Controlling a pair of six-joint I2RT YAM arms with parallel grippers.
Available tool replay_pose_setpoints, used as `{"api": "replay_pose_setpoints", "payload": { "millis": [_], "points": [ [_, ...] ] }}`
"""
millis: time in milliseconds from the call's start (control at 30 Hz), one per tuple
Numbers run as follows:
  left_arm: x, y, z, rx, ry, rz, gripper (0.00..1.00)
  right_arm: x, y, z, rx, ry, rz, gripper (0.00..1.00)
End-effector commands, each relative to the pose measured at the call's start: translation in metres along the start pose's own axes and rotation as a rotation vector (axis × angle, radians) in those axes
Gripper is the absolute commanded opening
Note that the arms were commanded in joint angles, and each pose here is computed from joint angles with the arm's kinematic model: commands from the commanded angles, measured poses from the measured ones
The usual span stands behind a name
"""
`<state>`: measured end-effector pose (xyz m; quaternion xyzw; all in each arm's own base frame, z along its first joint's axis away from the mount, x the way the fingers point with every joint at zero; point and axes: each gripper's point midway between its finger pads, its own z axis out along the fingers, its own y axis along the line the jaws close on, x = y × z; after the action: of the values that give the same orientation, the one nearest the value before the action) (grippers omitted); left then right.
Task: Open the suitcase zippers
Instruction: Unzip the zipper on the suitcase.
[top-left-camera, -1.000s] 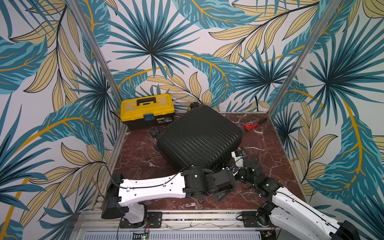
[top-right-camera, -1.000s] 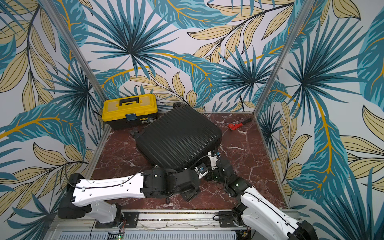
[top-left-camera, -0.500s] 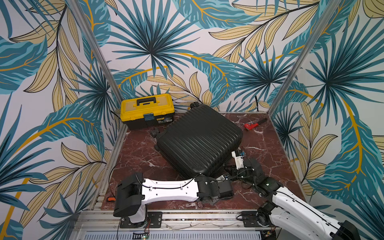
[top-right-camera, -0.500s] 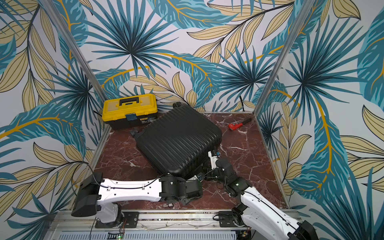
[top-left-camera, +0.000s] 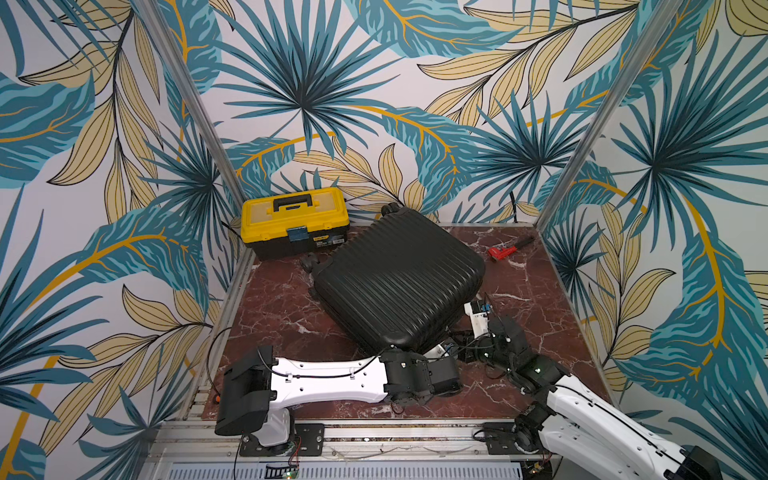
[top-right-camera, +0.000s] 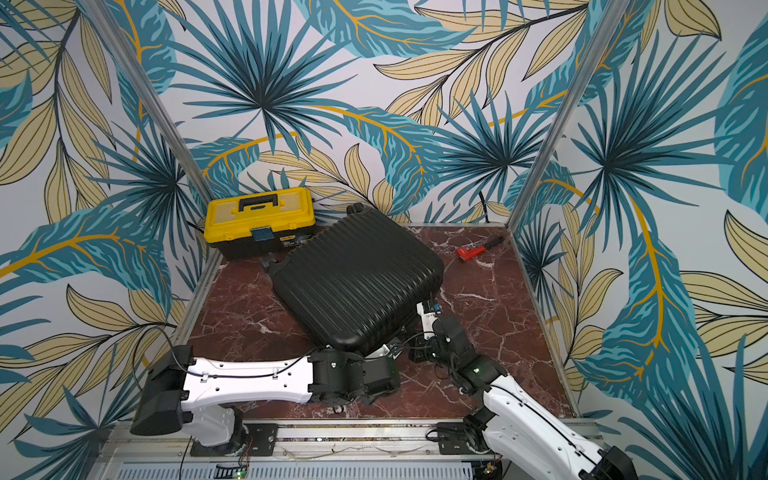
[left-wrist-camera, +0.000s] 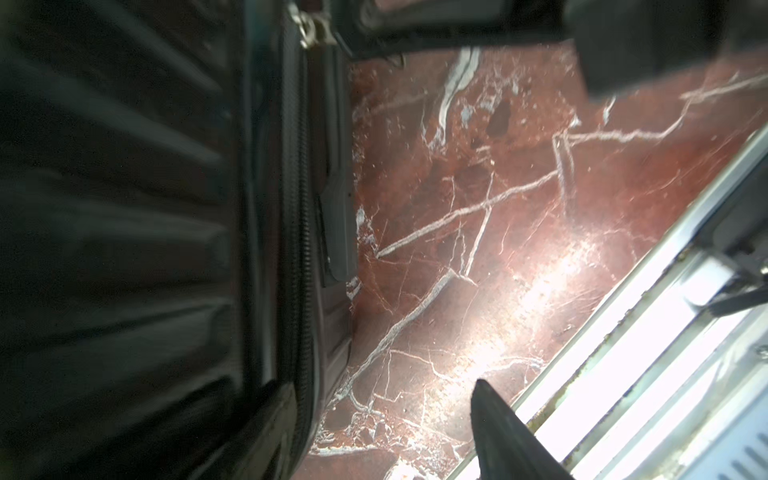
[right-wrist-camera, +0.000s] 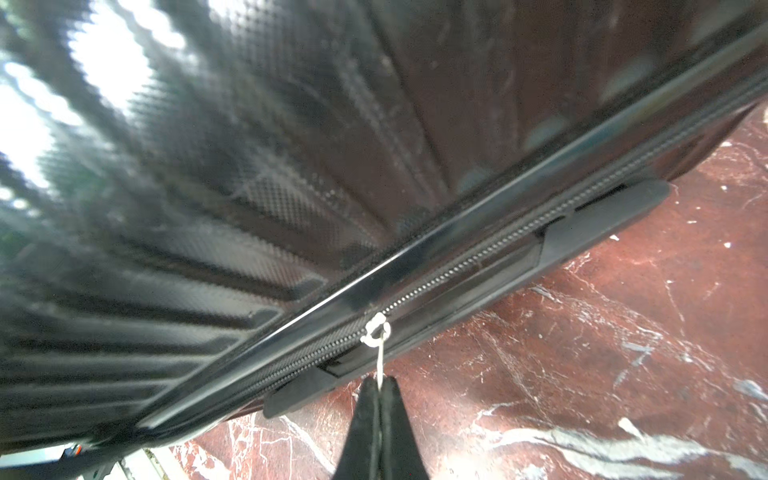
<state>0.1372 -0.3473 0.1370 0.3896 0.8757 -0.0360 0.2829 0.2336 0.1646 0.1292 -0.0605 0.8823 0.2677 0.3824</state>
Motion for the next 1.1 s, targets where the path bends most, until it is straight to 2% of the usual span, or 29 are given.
{"api": "replay_pose_setpoints", "payload": {
  "millis": [0, 133, 267, 533, 667, 767, 1000, 1067],
  "points": [
    [-0.015, 0.013, -0.014, -0.050, -0.061, 0.002, 0.68, 0.011, -0.016, 0.001, 0.070, 0.030, 0.000, 0.00],
    [-0.012, 0.021, -0.012, -0.087, -0.064, -0.002, 0.68, 0.013, -0.017, 0.003, 0.073, 0.033, 0.001, 0.00],
    [0.006, 0.025, 0.008, -0.068, 0.022, -0.031, 0.68, 0.012, -0.017, 0.004, 0.072, 0.030, 0.002, 0.00],
    [0.041, 0.040, 0.045, -0.139, 0.150, -0.058, 0.65, 0.012, -0.016, 0.003, 0.066, 0.033, -0.002, 0.00],
    [0.054, 0.048, 0.052, -0.182, 0.167, -0.058, 0.51, 0.009, -0.016, 0.000, 0.075, 0.024, -0.013, 0.00],
    [0.052, 0.052, 0.047, -0.180, 0.142, -0.078, 0.36, 0.010, -0.022, -0.003, 0.115, 0.036, -0.030, 0.00],
    [0.052, 0.063, 0.032, -0.171, 0.102, -0.074, 0.02, -0.013, -0.045, -0.008, 0.240, -0.020, -0.020, 0.00],
    [0.058, 0.066, 0.031, -0.173, 0.108, -0.069, 0.00, -0.021, -0.051, -0.007, 0.265, -0.038, -0.007, 0.00]
  ]
}}
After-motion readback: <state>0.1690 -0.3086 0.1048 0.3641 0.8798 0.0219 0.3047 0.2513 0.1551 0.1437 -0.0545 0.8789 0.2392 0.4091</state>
